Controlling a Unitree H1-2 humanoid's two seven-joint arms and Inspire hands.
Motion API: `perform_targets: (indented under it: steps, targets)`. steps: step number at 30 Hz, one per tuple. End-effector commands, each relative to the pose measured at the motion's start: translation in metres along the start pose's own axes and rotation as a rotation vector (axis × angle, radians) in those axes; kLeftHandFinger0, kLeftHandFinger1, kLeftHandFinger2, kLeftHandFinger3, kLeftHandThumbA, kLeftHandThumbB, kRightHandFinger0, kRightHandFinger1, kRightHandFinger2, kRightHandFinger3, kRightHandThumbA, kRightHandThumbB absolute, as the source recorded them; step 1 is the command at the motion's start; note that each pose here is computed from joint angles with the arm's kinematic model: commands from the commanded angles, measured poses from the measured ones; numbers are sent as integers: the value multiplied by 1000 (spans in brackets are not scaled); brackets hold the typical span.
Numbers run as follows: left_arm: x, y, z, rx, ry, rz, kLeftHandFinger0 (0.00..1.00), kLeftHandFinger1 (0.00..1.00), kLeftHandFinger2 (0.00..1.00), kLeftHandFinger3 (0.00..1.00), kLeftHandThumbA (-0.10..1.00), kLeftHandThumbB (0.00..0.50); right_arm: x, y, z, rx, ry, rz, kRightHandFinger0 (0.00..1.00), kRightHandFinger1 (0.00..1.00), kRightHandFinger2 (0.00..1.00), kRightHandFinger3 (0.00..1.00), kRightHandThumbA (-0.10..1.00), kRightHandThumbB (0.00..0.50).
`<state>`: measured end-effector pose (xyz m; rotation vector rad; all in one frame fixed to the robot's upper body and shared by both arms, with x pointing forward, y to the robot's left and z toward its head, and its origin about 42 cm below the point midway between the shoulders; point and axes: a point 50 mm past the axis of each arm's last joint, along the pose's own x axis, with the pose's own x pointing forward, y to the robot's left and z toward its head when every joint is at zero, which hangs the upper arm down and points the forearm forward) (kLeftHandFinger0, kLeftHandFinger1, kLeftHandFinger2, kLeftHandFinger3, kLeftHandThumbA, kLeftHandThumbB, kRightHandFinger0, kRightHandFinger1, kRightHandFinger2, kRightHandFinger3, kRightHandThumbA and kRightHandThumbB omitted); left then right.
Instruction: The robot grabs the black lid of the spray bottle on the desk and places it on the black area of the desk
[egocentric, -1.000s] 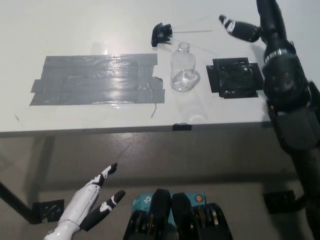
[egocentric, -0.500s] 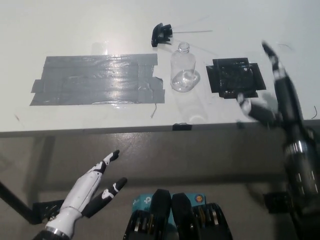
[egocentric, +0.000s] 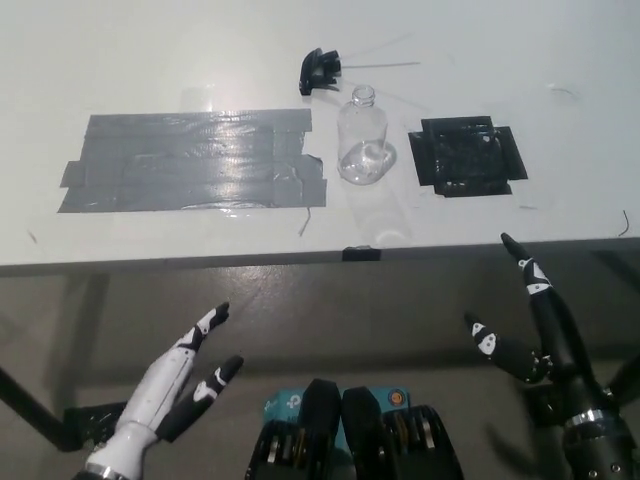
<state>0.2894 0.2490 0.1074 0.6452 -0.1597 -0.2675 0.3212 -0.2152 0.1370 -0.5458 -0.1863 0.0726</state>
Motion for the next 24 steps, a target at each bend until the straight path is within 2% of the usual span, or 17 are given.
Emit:
perform_targets:
  steps: [1, 4, 11, 12, 19, 24]
  targets:
    - [-14, -1, 0, -22, -32, 26, 1000, 1000, 1000, 1000, 1000, 203, -12, 12, 1, 16, -64, 33, 1000, 1000, 1000, 1000, 681, 158]
    - [-28, -10, -4, -40, -1, 6, 1000, 1000, 1000, 1000, 1000, 231, -27, 20, -8, 30, -36, 50, 1000, 1000, 1000, 1000, 637, 150]
    - [-44, -23, -9, -52, 32, -27, 1000, 1000, 1000, 1000, 1000, 205, -44, 27, -21, 21, 6, 94, 1000, 1000, 1000, 1000, 613, 151]
    - [-45, -24, -9, -51, 37, -28, 1000, 1000, 1000, 1000, 1000, 221, -45, 28, -23, 22, 12, 99, 1000, 1000, 1000, 1000, 606, 154]
    - [-52, -28, -13, -61, 48, -28, 1000, 1000, 1000, 1000, 1000, 233, -51, 33, -27, 24, 34, 129, 1000, 1000, 1000, 1000, 583, 156]
    - [-54, -29, -15, -61, 55, -29, 1000, 1000, 1000, 1000, 1000, 215, -49, 36, -28, 15, 33, 149, 1000, 1000, 1000, 1000, 546, 151]
